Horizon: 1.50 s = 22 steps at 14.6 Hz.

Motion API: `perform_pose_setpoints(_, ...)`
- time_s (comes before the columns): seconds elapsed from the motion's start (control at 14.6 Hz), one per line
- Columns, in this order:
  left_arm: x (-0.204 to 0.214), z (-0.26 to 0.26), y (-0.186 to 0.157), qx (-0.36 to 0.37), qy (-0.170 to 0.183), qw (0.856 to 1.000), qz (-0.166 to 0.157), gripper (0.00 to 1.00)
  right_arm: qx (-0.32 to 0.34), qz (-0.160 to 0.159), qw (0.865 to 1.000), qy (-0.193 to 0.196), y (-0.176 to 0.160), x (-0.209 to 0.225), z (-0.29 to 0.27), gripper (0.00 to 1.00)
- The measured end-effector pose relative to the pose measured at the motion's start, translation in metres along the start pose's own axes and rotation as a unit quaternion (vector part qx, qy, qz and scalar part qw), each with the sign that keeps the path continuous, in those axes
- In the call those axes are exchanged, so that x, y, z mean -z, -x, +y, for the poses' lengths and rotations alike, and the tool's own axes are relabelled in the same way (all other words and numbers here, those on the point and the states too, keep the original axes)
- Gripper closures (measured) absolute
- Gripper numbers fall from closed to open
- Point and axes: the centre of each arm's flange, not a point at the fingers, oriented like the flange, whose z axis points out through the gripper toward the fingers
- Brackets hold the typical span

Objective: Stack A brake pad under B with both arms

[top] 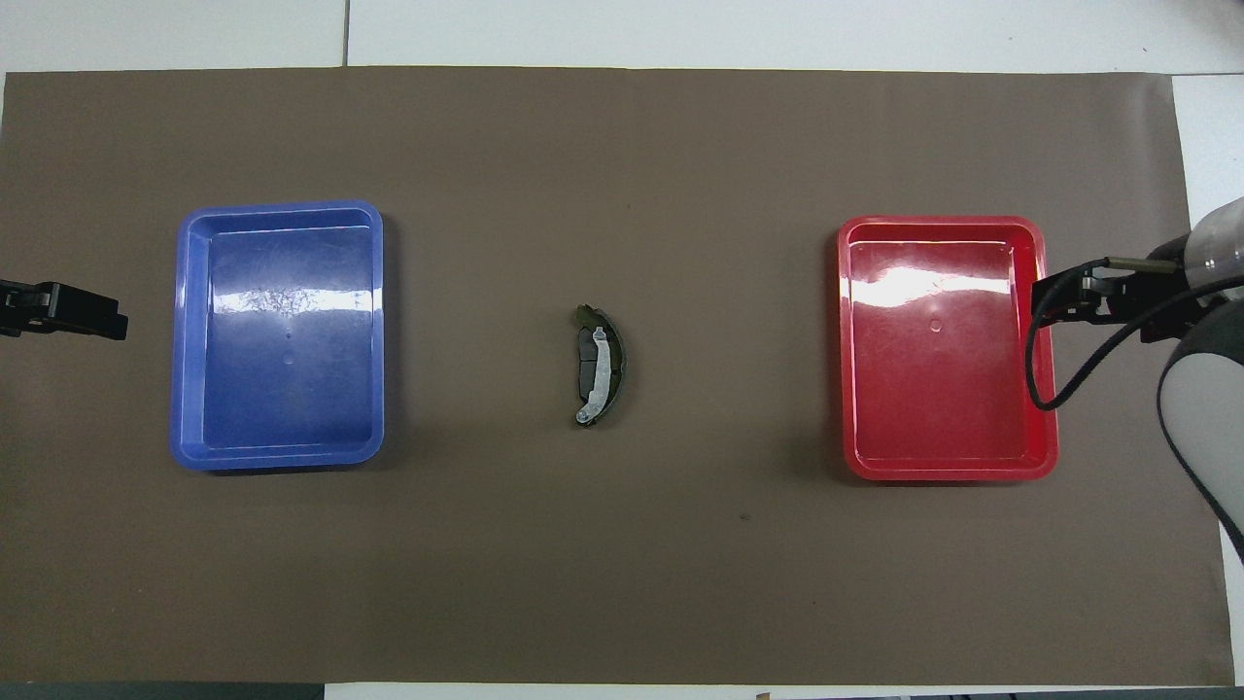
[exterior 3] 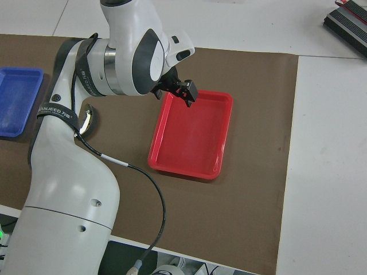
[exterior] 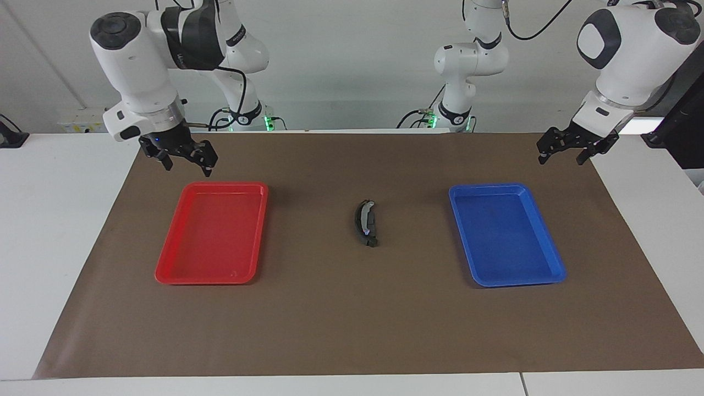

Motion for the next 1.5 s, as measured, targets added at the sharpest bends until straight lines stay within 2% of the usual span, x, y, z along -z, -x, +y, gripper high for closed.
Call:
perform_pose_setpoints(0.21, 0.000, -0.003, 0.000, 0.002, 0.000, 1.000, 0.000, 0.01, 0.006, -0.011, 1.000, -0.001, 0.007, 0.025, 0.013, 0.00)
perform_pose_setpoints(0.41, 0.000, -0.003, 0.000, 0.003, 0.000, 1.000, 0.000, 0.01, 0.008, -0.007, 1.000, -0.006, 0.004, 0.050, 0.008, 0.00)
perform_pose_setpoints(1.16, 0.000, -0.003, 0.000, 0.003, 0.000, 1.000, 0.000, 0.01, 0.001, -0.006, 1.000, -0.003, -0.004, 0.049, 0.012, 0.00)
perform_pose_setpoints(1.5, 0.000, -0.003, 0.000, 0.003, 0.000, 1.000, 0.000, 0.01, 0.026, -0.004, 1.000, -0.008, -0.001, 0.062, 0.007, 0.00)
